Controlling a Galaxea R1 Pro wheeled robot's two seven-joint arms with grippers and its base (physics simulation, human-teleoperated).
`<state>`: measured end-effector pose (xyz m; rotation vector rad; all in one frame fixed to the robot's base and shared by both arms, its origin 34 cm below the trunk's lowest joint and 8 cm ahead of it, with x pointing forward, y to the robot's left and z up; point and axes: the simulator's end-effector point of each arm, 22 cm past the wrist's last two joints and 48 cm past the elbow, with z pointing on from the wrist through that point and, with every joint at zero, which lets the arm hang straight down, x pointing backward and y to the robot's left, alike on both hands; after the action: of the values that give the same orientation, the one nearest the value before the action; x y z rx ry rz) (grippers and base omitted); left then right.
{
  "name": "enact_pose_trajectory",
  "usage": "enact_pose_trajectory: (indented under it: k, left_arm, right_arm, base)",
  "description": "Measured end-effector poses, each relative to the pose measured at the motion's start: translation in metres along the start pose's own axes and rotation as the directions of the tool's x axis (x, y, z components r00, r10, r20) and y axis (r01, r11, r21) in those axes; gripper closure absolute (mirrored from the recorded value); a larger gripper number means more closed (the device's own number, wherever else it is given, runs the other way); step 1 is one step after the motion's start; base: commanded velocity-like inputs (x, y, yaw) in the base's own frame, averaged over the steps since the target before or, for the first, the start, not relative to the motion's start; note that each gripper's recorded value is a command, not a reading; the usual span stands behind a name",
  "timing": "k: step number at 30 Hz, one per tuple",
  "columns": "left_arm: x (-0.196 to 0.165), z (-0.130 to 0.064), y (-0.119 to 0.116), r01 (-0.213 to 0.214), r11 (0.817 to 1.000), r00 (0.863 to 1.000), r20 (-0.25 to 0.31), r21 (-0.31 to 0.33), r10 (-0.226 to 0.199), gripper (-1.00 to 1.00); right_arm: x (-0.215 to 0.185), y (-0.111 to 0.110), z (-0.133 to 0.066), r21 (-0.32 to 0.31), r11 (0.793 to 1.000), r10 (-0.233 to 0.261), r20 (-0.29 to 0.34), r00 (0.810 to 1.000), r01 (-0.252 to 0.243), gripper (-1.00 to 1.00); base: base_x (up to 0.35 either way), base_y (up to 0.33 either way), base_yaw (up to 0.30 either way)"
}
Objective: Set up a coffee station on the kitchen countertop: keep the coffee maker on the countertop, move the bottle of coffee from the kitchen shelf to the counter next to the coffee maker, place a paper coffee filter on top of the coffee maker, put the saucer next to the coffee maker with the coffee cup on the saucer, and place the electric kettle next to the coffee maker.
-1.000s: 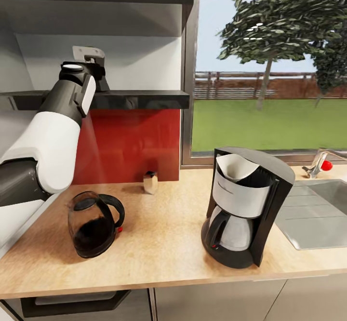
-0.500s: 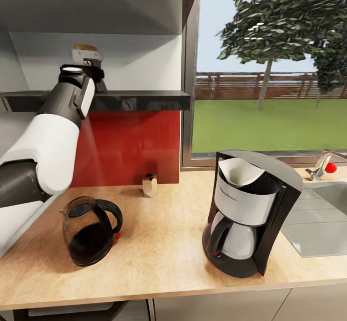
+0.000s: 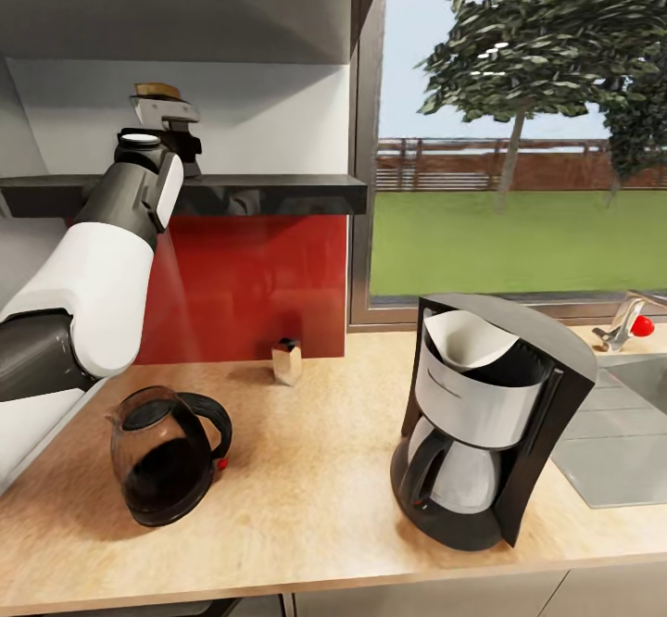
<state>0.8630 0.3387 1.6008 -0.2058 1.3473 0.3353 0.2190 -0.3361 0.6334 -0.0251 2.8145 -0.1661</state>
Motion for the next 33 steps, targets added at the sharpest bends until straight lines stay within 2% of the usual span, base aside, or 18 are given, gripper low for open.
enact_pose_trajectory:
  k: [25,33]
  left_arm:
    - [0.012,0.0,-0.002,-0.006,1.0,1.0,-0.012,0.004,0.006,-1.0]
    - [0.008,-0.003,0.002,-0.003,1.0,1.0,0.007,-0.004,0.003,-1.0]
  right_arm:
    - [0.0,0.0,0.0,0.0,1.0,0.0,0.0,1.0,0.0,-1.0]
    - [0.0,0.0,0.0,0.0,1.0,0.0,0.0,1.0,0.0,-1.0]
  base:
    - [0.019,0.0,0.0]
    - [0.0,0.0,0.0]
